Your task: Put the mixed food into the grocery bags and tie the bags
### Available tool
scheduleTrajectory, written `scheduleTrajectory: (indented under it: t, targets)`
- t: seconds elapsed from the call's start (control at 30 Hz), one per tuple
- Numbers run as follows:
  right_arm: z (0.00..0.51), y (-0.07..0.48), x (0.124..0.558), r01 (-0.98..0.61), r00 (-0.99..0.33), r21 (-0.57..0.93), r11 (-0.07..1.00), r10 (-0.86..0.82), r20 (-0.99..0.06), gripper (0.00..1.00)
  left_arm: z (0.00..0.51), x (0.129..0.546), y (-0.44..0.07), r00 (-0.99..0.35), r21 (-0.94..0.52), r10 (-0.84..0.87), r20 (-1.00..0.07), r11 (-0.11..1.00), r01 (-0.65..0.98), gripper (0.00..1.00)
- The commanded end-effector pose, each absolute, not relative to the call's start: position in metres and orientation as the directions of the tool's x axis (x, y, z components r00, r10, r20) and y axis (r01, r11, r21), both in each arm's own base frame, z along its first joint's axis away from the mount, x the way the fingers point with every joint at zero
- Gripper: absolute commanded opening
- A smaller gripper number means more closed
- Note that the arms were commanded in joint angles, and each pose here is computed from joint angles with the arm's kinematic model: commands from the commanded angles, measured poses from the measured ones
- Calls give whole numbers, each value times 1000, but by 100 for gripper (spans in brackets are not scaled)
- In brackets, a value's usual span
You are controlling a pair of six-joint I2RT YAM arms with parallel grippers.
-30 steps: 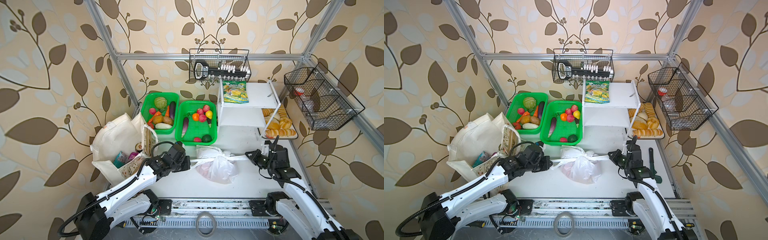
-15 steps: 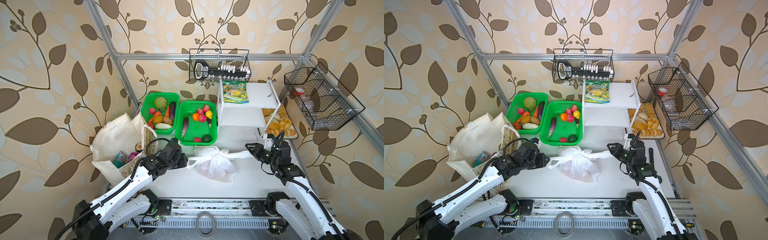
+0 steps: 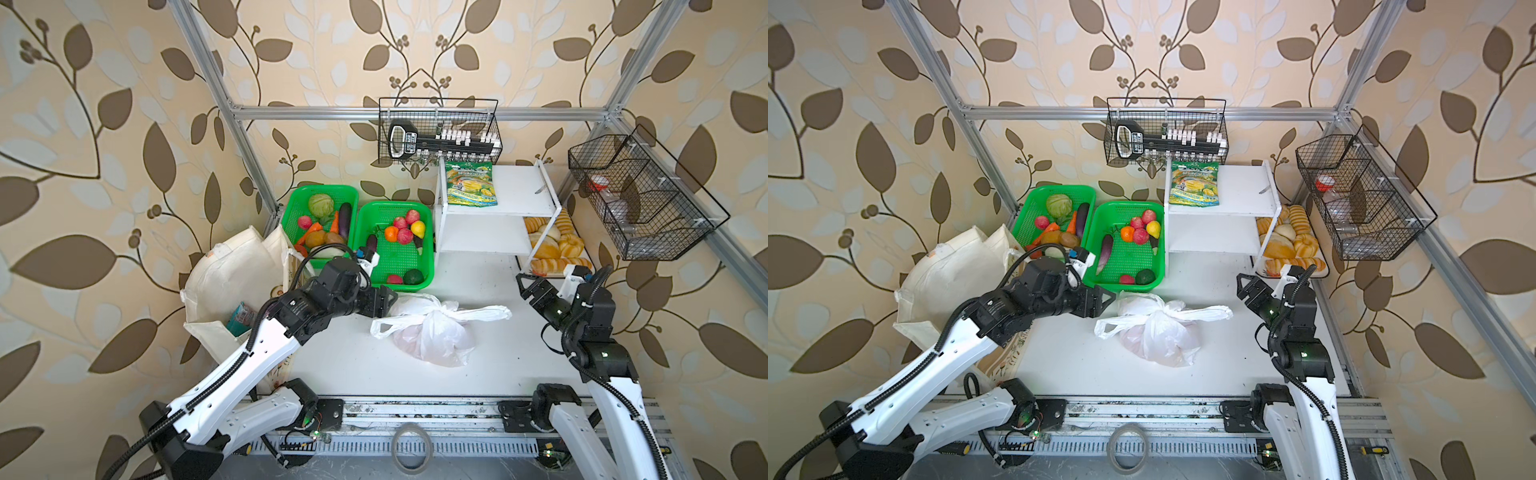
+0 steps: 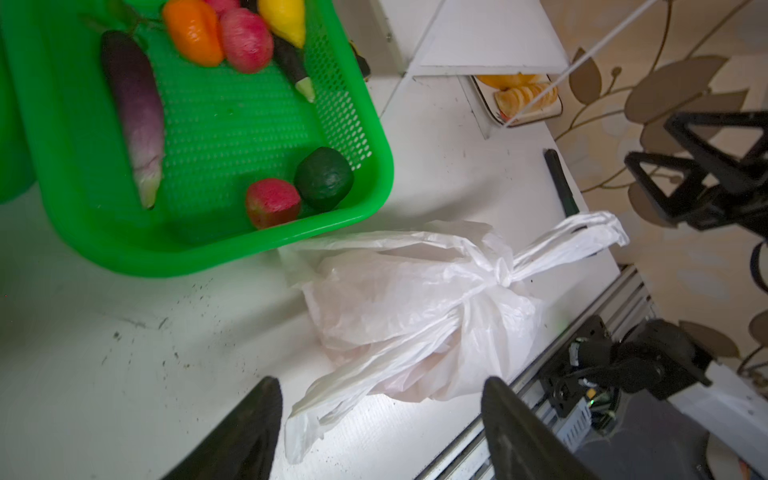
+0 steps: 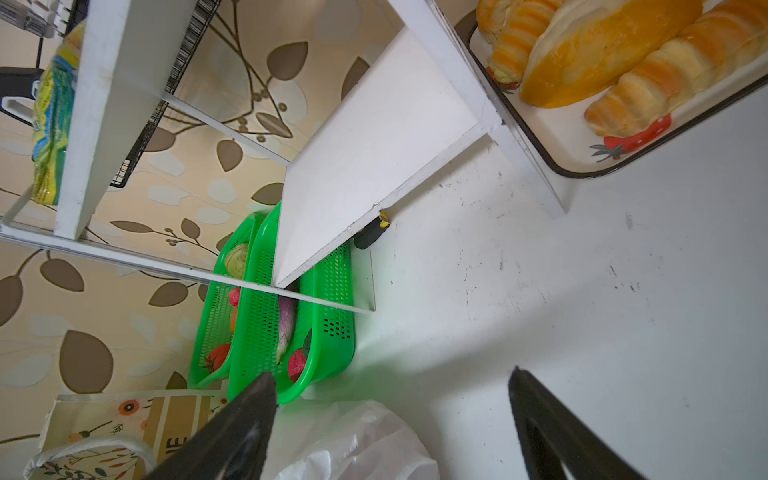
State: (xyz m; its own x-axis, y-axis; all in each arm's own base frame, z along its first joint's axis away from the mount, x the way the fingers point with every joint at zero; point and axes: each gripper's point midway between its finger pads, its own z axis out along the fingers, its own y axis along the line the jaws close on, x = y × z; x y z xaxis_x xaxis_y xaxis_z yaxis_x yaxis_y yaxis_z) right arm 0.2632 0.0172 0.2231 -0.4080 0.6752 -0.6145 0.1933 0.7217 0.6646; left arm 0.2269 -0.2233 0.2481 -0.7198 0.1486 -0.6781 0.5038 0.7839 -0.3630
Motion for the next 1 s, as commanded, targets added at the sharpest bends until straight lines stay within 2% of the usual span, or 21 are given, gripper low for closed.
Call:
scheduleTrajectory:
  t: [0.0, 0.1, 0.3, 0.47, 0.7, 0.73, 0.77, 0.83, 0.9, 0.93, 0.97]
  targets:
    - [217, 23, 260, 195, -448, 680, 707, 681, -579, 87, 248, 213, -265, -524, -144, 458, -718, 639, 756, 85]
    - [211, 29, 260, 186, -472, 695, 695, 683, -557, 87, 230, 209, -291, -425, -7, 630, -650, 555, 832, 99]
    - [207, 31, 257, 183, -478, 703, 688, 687, -547, 87, 207, 216, -322, -327, 70, 747, -579, 445, 893, 99]
    - [205, 33, 256, 183, -485, 711, 679, 692, -535, 87, 192, 229, -334, -285, 117, 790, -543, 407, 906, 99]
    - [198, 38, 256, 185, -504, 730, 658, 701, -505, 87, 150, 216, -341, -322, 9, 858, -400, 355, 935, 99]
    - [198, 38, 256, 186, -503, 731, 657, 703, -504, 87, 145, 211, -340, -327, -15, 866, -377, 347, 938, 94]
    - [197, 38, 256, 186, -503, 731, 656, 703, -503, 87, 141, 209, -339, -341, -35, 872, -352, 352, 935, 84]
    - [197, 38, 256, 185, -503, 732, 656, 703, -503, 87, 139, 206, -338, -366, -58, 878, -309, 366, 929, 56]
    - [197, 37, 257, 185, -500, 732, 656, 704, -504, 87, 145, 206, -337, -387, -60, 868, -310, 388, 920, 29]
    - [197, 37, 257, 185, -499, 733, 655, 705, -504, 87, 151, 209, -339, -394, -55, 856, -336, 400, 915, 20]
    - [197, 37, 257, 184, -498, 735, 653, 707, -502, 87, 160, 209, -340, -404, -60, 837, -369, 413, 909, 15]
